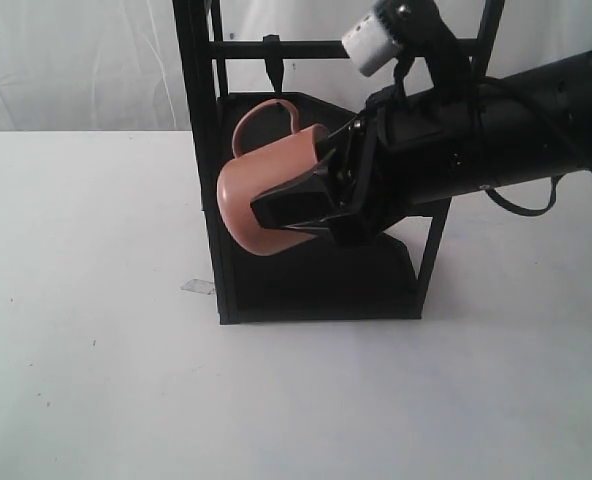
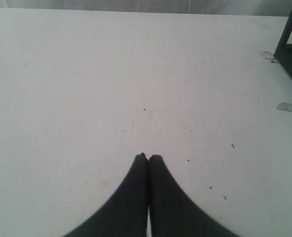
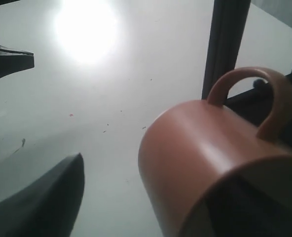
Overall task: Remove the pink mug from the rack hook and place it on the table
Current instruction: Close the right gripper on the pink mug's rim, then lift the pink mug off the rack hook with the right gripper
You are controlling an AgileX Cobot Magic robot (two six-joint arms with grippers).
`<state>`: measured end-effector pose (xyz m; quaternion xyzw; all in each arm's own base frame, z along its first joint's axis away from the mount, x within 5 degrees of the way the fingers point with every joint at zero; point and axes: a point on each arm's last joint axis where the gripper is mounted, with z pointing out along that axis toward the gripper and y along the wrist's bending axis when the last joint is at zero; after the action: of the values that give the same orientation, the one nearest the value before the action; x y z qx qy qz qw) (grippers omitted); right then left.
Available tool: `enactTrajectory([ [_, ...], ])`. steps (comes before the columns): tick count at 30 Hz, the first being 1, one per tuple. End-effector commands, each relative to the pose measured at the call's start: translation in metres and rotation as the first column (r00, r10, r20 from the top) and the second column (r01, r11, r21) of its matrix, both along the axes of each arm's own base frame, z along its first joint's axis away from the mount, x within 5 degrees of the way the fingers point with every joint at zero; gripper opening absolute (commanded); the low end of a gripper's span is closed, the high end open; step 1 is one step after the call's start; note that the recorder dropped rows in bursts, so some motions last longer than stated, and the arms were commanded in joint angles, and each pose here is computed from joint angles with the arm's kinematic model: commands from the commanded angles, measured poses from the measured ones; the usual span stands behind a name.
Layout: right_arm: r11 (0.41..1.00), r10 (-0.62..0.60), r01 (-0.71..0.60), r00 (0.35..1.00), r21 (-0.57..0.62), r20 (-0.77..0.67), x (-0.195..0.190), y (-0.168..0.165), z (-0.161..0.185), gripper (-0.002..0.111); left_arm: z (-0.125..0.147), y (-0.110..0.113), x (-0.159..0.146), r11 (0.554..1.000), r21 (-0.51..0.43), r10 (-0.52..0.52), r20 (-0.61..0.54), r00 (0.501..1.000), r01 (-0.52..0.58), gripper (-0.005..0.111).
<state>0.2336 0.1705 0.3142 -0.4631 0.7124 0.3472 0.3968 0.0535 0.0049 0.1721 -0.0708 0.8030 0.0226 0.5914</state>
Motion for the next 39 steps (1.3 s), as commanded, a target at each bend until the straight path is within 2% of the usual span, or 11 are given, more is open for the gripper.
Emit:
enactTrajectory([
  [1, 1.0, 0.002, -0.002, 1.0, 0.01, 0.012, 0.0, 0.001, 0.003, 0.056, -0.001, 0.0, 0.0, 1.0, -0.008, 0.005, -0.001, 1.0, -0.005, 0.0],
  [10, 1.0, 0.002, -0.002, 1.0, 0.01, 0.012, 0.0, 0.001, 0.003, 0.037, -0.001, 0.0, 0.0, 1.0, -0.008, 0.005, -0.001, 1.0, -0.005, 0.0],
  [18, 1.0, -0.011, 0.011, 1.0, 0.017, -0.001, 0.001, 0.001, 0.003, 0.0, -0.001, 0.0, 0.0, 1.0, -0.008, 0.005, -0.001, 1.0, -0.005, 0.0],
  [22, 0.996, -0.076, 0.078, 0.995, 0.039, -0.062, 0.004, 0.0, 0.003, 0.0, -0.001, 0.0, 0.0, 1.0, -0.008, 0.005, -0.001, 1.0, -0.005, 0.0],
  [29, 0.996, -0.074, 0.077, 0.995, 0.044, -0.06, 0.003, 0.0, 0.005, 0.0, -0.001, 0.0, 0.0, 1.0, -0.008, 0.005, -0.001, 1.0, -0.005, 0.0],
  [39, 0.992, 0.036, -0.02, 0.992, 0.128, -0.124, -0.011, 0.003, 0.014, 0.0, -0.001, 0.0, 0.0, 1.0, -0.008, 0.005, -0.001, 1.0, -0.005, 0.0],
])
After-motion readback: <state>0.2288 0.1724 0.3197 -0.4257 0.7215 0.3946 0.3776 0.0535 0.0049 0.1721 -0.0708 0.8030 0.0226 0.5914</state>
